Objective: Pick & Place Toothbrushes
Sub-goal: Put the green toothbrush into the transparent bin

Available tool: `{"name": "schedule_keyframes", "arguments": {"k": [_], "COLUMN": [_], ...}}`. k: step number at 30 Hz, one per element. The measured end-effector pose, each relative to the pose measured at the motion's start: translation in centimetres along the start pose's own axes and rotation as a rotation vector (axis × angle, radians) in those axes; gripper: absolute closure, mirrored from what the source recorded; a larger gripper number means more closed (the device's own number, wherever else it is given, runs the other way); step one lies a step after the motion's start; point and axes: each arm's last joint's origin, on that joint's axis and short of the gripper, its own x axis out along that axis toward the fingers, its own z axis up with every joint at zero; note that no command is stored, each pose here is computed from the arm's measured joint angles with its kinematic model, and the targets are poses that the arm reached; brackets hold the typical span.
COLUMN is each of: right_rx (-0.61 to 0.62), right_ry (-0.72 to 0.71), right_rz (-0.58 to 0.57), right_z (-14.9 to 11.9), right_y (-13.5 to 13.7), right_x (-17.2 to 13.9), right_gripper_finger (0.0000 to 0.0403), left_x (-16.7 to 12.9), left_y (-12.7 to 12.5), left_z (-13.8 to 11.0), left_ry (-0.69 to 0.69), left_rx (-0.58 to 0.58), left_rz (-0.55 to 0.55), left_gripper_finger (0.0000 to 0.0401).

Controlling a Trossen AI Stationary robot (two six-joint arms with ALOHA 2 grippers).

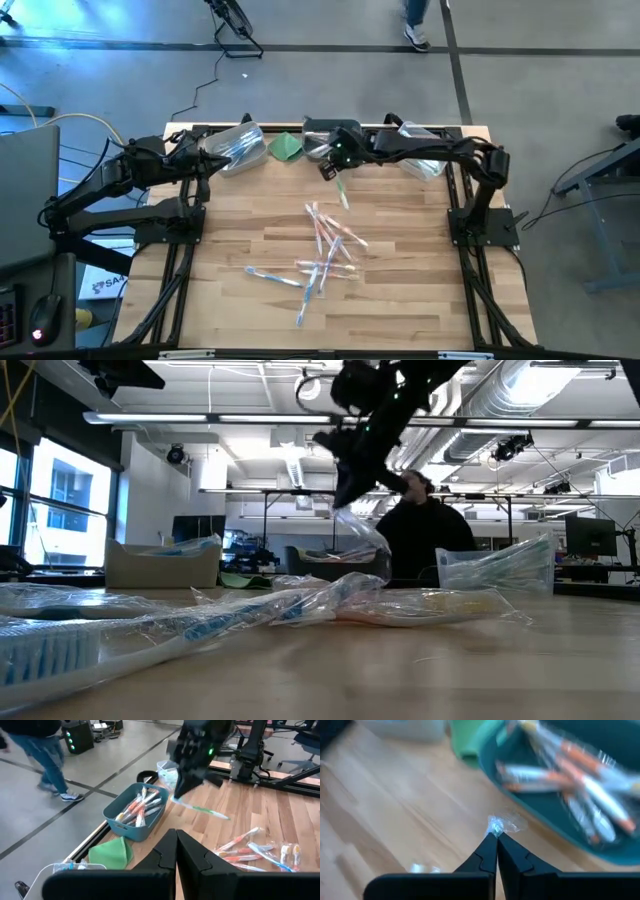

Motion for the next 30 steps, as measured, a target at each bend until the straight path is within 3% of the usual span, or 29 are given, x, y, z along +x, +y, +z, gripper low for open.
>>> {"name": "schedule_keyframes", "arguments": {"k": [9,16,30], "right_rx": [-0.029,-0.081,-0.255], "right_ry": [-0.178,-0.276,-0.073], "right_rz": [0.005,-0.085,-0.557], "right_z": [1.8,2.4,1.7], "right_y": [-0.3,-1.3,-7.5], "right_x": [-5.7,-9.4,-11.3], "right_gripper_finger": [0.04,0.04,0.04], "left_x": [0.0,0.0,0.0], "left_y": [0.0,0.0,0.0], "left_z": [0.0,0.0,0.0], "left_ry": [0.0,-0.001,-0.001], "left_rx": [-0.002,-0.002,-0.002], "left_rz": [0.011,0.013,0.014], "left_gripper_finger": [0.0401,0.0401,0.0401]}}
